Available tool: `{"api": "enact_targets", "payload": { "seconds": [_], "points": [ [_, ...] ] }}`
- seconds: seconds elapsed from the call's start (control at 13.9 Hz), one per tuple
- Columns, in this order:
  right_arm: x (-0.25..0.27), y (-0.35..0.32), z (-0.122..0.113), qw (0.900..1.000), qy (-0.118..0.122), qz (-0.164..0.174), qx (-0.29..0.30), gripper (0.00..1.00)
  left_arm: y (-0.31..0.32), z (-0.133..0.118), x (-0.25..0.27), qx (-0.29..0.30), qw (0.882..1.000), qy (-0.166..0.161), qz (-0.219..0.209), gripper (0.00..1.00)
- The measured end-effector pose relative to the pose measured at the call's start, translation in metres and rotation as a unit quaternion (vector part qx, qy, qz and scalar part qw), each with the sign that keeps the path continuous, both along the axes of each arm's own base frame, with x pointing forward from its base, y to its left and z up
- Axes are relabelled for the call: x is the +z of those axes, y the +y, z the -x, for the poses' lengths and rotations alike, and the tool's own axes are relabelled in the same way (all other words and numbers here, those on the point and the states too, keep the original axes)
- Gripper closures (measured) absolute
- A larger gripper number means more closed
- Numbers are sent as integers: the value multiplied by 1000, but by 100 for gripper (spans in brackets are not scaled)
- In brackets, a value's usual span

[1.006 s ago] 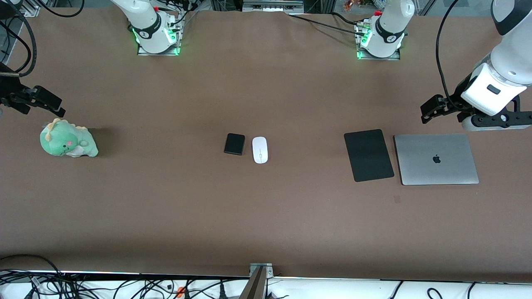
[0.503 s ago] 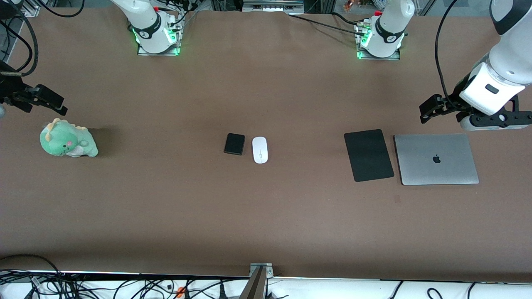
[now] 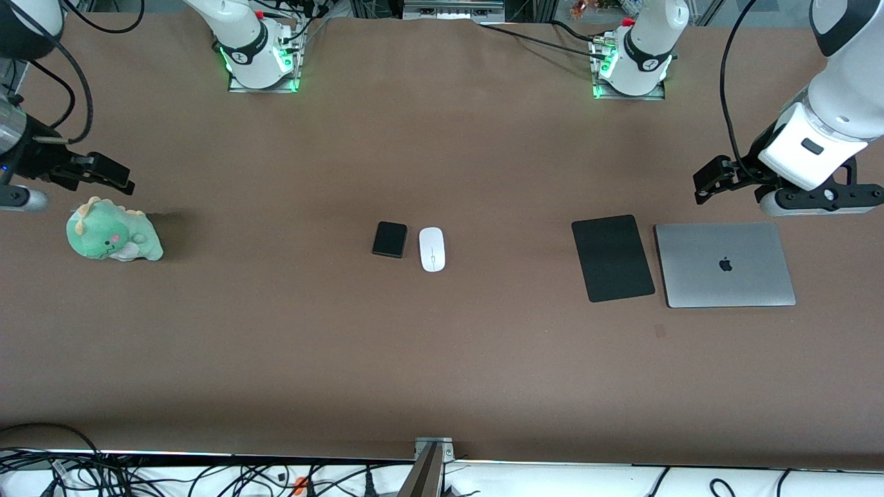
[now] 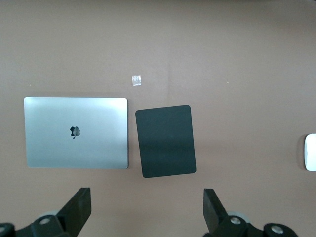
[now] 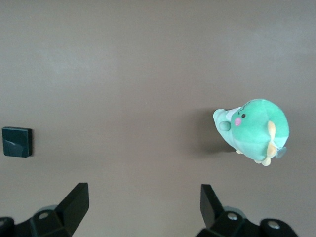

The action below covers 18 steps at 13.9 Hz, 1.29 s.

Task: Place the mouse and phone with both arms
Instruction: 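Reach the right gripper to the phone while the left gripper nears the mouse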

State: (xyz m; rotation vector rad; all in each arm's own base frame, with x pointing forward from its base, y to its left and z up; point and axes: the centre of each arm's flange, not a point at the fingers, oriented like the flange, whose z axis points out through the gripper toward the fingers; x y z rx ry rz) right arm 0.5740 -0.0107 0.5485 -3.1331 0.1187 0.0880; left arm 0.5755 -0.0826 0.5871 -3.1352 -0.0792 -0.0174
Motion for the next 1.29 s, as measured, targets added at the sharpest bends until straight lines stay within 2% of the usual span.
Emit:
{"api": "enact_targets", "payload": {
  "seconds": [0.29, 0.5, 0.65, 0.86, 1.15, 1.29],
  "points": [
    [-39, 33, -13, 999, 32, 7, -33, 0, -4, -5, -14, -5, 1000, 13, 1, 0],
    [-67, 69, -23, 998, 38, 14, -42, 0, -8, -8, -25, -3, 1000, 24, 1, 0],
    [-87, 88, -29, 998, 40, 18, -45, 0, -19, -12, -43, 9, 999, 43, 14, 0],
    [-115, 135, -35, 997, 37, 20, -62, 0, -39, -25, -89, 25, 996, 78, 32, 0],
    [-150, 216, -28, 997, 24, 25, -69, 0, -93, -40, -152, 26, 995, 89, 41, 0],
    [-167, 251, -23, 995, 16, 27, -98, 0, -132, -42, -184, 45, 994, 87, 43, 0]
  ]
}}
